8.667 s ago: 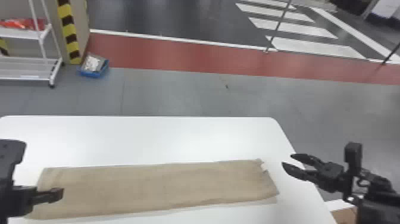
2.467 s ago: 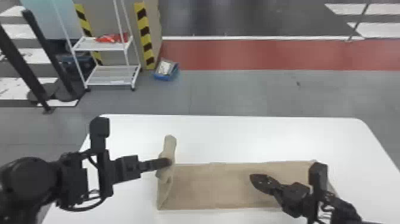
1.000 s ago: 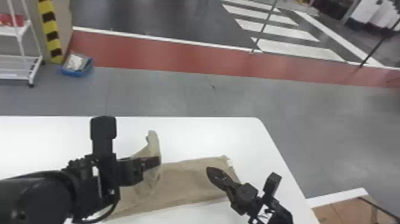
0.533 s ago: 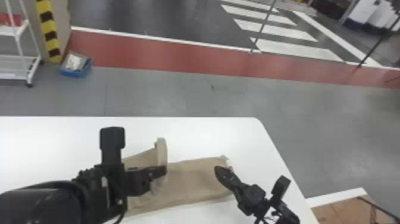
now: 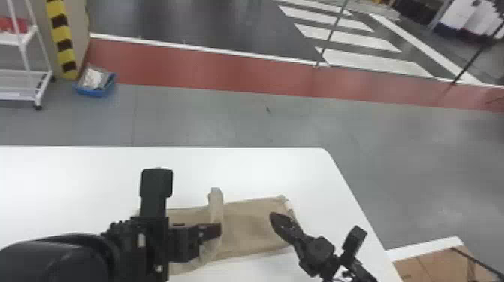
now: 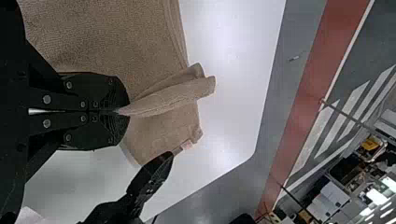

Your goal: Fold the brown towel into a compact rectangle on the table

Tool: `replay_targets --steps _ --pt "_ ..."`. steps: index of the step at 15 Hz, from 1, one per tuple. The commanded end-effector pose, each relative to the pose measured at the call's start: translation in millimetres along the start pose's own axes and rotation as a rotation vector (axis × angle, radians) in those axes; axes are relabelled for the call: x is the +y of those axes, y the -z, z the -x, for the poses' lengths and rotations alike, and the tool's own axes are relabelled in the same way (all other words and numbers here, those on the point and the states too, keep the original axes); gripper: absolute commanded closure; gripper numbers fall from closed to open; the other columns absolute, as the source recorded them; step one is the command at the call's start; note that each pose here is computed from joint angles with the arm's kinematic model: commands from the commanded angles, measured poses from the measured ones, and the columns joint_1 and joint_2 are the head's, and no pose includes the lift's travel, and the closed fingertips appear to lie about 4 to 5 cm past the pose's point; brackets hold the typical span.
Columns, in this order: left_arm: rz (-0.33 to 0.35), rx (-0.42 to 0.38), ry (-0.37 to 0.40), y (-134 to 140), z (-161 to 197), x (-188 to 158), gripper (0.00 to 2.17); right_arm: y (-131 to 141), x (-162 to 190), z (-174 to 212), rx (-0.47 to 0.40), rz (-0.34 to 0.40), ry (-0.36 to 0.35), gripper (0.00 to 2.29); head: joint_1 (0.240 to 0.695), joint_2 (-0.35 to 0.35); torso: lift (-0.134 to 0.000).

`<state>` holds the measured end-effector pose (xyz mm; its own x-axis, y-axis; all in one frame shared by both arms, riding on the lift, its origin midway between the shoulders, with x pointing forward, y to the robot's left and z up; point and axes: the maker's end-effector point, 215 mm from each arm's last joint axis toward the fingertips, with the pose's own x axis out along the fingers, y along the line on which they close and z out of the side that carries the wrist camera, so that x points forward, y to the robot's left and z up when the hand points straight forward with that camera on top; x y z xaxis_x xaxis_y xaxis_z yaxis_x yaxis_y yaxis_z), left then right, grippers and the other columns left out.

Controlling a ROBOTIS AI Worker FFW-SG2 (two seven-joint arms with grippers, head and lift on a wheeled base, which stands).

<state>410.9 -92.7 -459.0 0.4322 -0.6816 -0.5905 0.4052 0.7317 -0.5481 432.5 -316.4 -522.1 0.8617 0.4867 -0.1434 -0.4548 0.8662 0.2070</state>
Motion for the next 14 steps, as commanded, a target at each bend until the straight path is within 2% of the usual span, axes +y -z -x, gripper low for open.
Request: replay_targets --steps 1,5,7,9,14 --pt "-0.006 -0.04 -0.007 -11 -3 -4 1.79 -3 -5 4 -0.007 0.01 0.009 1.29 0.695 -0.35 0.0" --pt "-0.041 -0.099 -0.014 -26 -9 -19 1.79 -5 -9 8 -0.011 0.007 0.008 1.29 0.695 -0.35 0.0" --pt "-0.057 -0.082 -0.008 -16 -17 -25 1.79 -5 -11 8 -0.013 0.008 0.01 1.29 0.695 -0.35 0.0" --pt "-0.064 -0.042 -0.026 1 -29 -17 1.79 -5 -11 9 -0.016 0.01 0.01 1.29 0.695 -0.35 0.0" --pt "-0.058 -0.159 -0.059 -13 -53 -3 1.79 -7 -9 4 -0.023 0.009 0.008 1.29 0.695 -0.35 0.0"
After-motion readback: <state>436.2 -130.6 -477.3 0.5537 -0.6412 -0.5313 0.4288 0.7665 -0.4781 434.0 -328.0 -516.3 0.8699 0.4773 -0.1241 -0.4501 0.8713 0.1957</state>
